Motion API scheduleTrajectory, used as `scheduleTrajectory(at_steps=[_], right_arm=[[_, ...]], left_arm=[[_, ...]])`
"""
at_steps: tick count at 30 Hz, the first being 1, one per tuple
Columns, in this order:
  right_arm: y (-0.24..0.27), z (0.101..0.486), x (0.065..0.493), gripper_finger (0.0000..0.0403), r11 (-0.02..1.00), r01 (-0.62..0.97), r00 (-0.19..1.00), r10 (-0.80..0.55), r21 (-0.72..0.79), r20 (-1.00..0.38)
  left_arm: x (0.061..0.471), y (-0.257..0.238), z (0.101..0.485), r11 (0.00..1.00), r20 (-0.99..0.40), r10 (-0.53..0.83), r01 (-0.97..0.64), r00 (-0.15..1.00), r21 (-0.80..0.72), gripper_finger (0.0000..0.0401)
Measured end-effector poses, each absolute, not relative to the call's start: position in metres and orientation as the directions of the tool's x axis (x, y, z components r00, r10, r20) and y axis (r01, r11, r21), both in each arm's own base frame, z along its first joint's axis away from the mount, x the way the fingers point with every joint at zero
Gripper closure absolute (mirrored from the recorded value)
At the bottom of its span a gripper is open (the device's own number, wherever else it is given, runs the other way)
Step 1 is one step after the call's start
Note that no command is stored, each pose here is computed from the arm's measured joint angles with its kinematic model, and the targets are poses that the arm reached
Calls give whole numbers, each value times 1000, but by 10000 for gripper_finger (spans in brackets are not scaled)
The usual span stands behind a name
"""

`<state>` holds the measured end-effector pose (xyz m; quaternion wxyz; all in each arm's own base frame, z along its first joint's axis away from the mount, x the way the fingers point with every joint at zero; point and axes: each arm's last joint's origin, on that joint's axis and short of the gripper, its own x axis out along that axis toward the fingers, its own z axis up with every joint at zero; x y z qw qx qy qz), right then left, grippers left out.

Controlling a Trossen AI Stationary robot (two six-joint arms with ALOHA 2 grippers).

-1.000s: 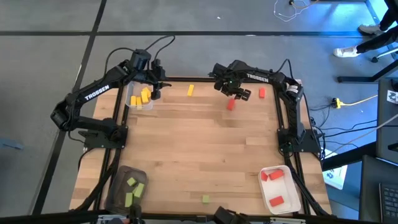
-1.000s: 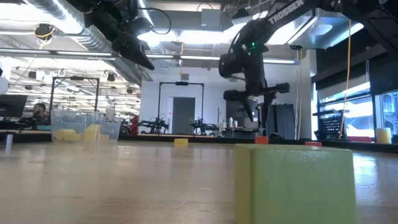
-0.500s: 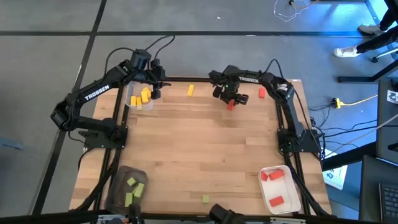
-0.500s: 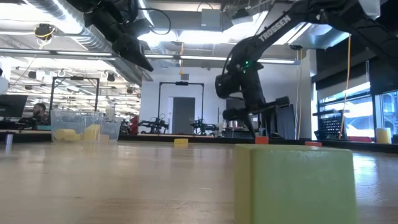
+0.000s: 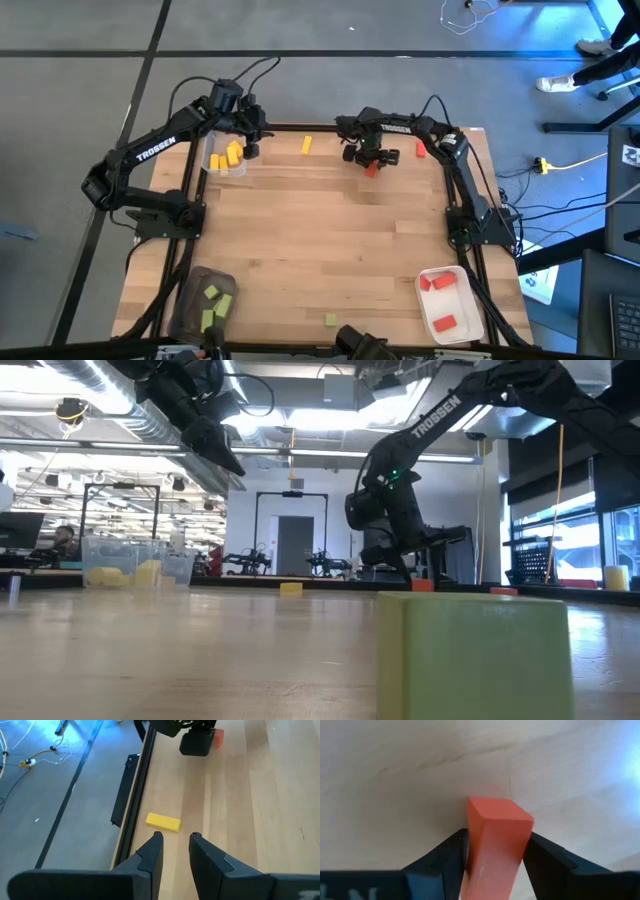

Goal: Sort & place blocks by color
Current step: Put the orange block into the white bin

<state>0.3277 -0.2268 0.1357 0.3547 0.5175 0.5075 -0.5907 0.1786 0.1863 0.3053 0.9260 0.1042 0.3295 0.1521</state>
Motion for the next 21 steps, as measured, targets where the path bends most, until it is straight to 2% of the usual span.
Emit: scheduleTrajectory(at_steps=[3, 21], right_arm=[[-227, 136, 328, 218, -179, 956, -220, 93, -234, -971], [-229, 135, 329, 226, -186, 958, -210, 66, -218, -976]], left_arm=[[179, 186, 305, 932, -578, 349, -210, 737, 295, 319], [179, 186, 305, 935, -576, 340, -202, 743, 291, 319]])
